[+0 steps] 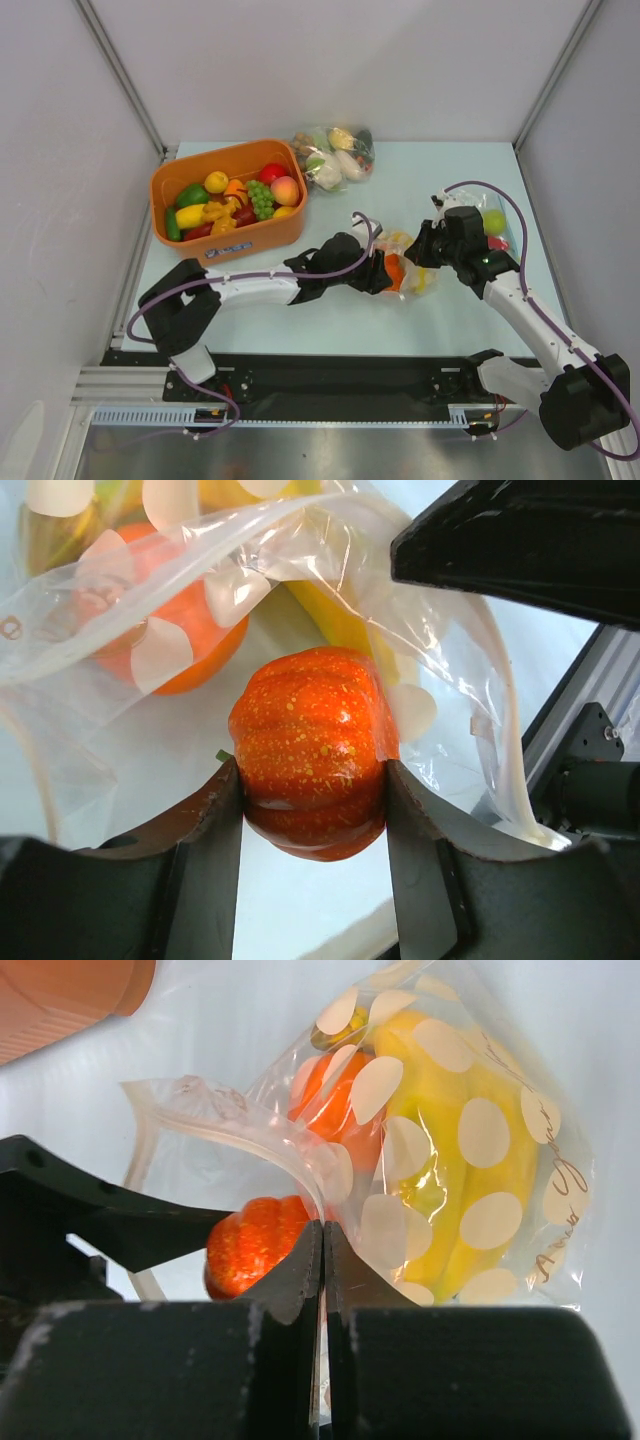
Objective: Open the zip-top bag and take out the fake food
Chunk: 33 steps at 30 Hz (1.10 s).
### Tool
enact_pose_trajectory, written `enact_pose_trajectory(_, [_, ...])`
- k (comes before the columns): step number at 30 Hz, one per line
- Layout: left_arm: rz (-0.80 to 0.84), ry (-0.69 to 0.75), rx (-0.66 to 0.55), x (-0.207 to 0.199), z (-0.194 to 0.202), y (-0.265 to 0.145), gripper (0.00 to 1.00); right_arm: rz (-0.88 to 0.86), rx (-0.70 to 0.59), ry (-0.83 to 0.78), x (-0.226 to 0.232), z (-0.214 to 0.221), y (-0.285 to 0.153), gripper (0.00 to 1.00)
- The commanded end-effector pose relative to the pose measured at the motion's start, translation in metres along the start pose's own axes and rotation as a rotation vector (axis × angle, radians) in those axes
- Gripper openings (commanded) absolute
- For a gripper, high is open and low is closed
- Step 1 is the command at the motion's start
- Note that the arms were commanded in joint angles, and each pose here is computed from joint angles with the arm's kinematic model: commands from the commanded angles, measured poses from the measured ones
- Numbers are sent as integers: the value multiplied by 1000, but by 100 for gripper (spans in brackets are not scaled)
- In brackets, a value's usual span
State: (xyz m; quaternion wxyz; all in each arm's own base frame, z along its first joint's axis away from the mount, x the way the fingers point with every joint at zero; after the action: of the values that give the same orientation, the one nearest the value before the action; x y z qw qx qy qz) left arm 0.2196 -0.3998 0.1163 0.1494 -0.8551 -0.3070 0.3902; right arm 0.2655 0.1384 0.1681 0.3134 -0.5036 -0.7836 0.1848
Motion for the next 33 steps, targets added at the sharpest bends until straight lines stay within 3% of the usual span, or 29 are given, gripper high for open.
enact_pose_trajectory(1, [0,29,-79,-7,-27,-19,0,7,-21,-22,-3,-4,1,0])
enact_pose_trajectory(17, [22,60,-250,-20,-99,-63,0,14,-14,-28,-5,-1,1,0])
enact_pose_trajectory(25, [7,78,-372,-9,-137,-135,0,12,-6,-24,-6,1,5,0])
enact_pose_trajectory(29, [-95,122,-439,11,-160,-166,0,2,-7,-23,-4,1,7,0])
enact_pose_trajectory(33, [-260,101,-532,61,-195,-194,0,-1,-6,-20,-4,1,6,0])
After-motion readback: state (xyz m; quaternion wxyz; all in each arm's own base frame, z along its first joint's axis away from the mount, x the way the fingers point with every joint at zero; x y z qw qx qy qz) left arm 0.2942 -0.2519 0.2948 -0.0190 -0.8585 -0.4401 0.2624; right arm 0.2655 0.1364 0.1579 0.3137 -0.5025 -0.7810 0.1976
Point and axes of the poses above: each gripper's point midway between its finger pads, its own y axis out along the fingers, its own x axis along the line the jaws close on, z = x × y, the point moved 2 cm from there along -y, back along the fingers, and after that the axes turned 9 degrees about -y, right-handed, at the moved point
